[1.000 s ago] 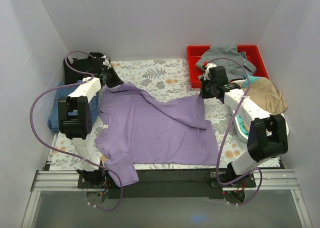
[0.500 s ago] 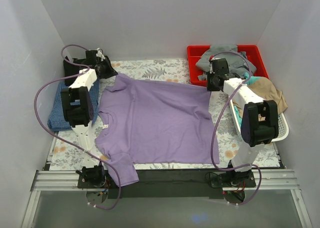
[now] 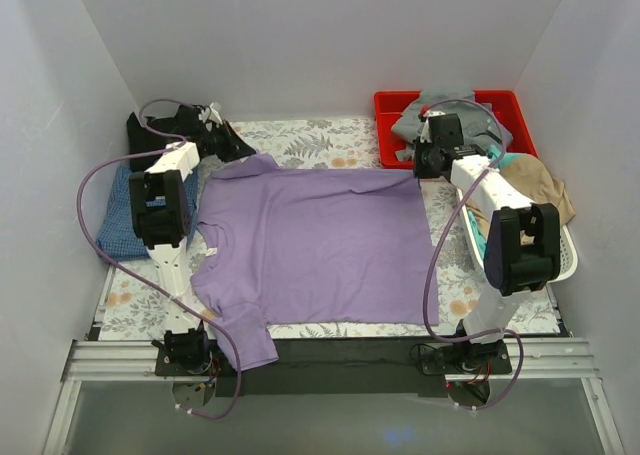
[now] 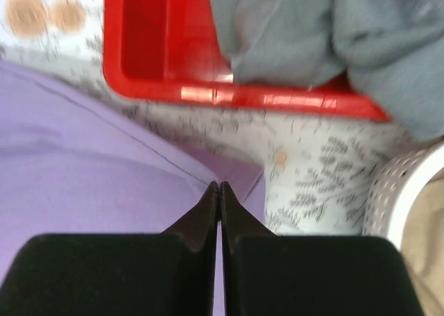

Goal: Fold and stack the t-shirts
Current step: Fold the tshirt

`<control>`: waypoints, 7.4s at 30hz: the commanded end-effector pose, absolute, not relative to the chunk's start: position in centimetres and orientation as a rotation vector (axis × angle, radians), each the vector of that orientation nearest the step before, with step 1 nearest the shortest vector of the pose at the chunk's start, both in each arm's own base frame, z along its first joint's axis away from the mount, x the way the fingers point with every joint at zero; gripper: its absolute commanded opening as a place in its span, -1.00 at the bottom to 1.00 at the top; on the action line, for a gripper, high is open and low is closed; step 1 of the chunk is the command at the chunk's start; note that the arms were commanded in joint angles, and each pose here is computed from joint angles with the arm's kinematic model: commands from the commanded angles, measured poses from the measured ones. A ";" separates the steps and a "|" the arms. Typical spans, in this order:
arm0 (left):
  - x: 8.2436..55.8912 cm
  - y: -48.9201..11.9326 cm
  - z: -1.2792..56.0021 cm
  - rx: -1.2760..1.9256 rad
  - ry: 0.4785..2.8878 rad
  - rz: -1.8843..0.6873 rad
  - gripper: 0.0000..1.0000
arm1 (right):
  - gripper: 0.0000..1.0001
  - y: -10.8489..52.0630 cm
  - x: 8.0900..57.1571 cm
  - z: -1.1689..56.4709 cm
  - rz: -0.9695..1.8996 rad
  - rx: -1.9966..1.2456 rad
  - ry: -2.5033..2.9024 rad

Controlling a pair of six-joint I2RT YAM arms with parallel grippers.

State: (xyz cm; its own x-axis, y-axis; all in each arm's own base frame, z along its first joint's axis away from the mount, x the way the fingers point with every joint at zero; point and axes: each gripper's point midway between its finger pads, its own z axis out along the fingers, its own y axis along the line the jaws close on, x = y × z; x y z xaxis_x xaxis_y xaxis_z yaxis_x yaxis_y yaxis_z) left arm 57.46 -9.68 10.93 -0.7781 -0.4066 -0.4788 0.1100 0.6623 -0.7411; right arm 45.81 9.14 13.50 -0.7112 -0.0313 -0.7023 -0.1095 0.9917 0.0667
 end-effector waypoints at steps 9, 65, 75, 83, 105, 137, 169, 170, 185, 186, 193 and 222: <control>47.3 -10.7 13.4 -0.275 2.280 -0.993 -1.00 | -0.97 9.3 39.1 12.1 0.212 -0.093 2.405; 36.2 -4.8 15.3 -0.478 2.369 -0.488 0.23 | -0.01 5.2 33.7 10.7 0.000 0.073 2.462; 42.1 -6.1 10.8 -0.485 2.440 -0.588 0.18 | -0.01 9.5 35.7 11.3 0.221 -0.022 2.448; 41.1 -6.4 8.0 -0.496 2.508 -0.601 0.08 | -0.01 10.4 35.4 10.3 0.254 -0.037 2.467; 39.7 -8.8 5.6 -0.429 2.629 -0.582 -1.00 | -0.02 10.8 34.9 9.5 0.269 -0.052 2.488; 33.6 -6.7 9.4 -0.532 2.626 -0.438 -0.37 | -0.05 11.7 33.6 7.4 0.332 -0.109 2.547; 34.5 -6.0 7.1 -0.603 2.645 -0.370 -1.00 | -0.07 12.3 32.9 6.4 0.384 -0.126 2.572; 33.4 -6.2 7.0 -0.610 2.670 -0.377 -1.00 | -0.07 12.3 32.8 6.4 0.389 -0.128 2.572; 25.0 -5.6 6.7 -0.823 2.744 -0.309 -0.80 | -0.07 12.5 32.2 6.4 0.408 -0.150 2.569; 24.6 -5.2 6.5 -0.838 2.747 -0.270 -0.57 | -0.07 12.5 32.1 6.4 0.407 -0.152 2.568; 21.8 -3.2 6.4 -0.925 2.757 -0.088 -0.37 | -0.07 12.5 31.9 6.0 0.411 -0.153 2.582; 40.5 -5.0 1.3 -0.703 2.717 -0.230 -0.37 | -0.05 12.4 35.7 4.0 0.323 -0.172 2.609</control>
State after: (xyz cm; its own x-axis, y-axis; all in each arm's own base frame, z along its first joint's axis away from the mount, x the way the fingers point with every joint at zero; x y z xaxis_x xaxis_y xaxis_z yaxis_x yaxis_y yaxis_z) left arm 41.33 -5.60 2.50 -0.8138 -0.5079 -0.2825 -0.4345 0.8545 -0.2845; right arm 34.98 12.46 4.87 -0.8633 -0.0506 -0.5021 -0.1826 0.9589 0.2174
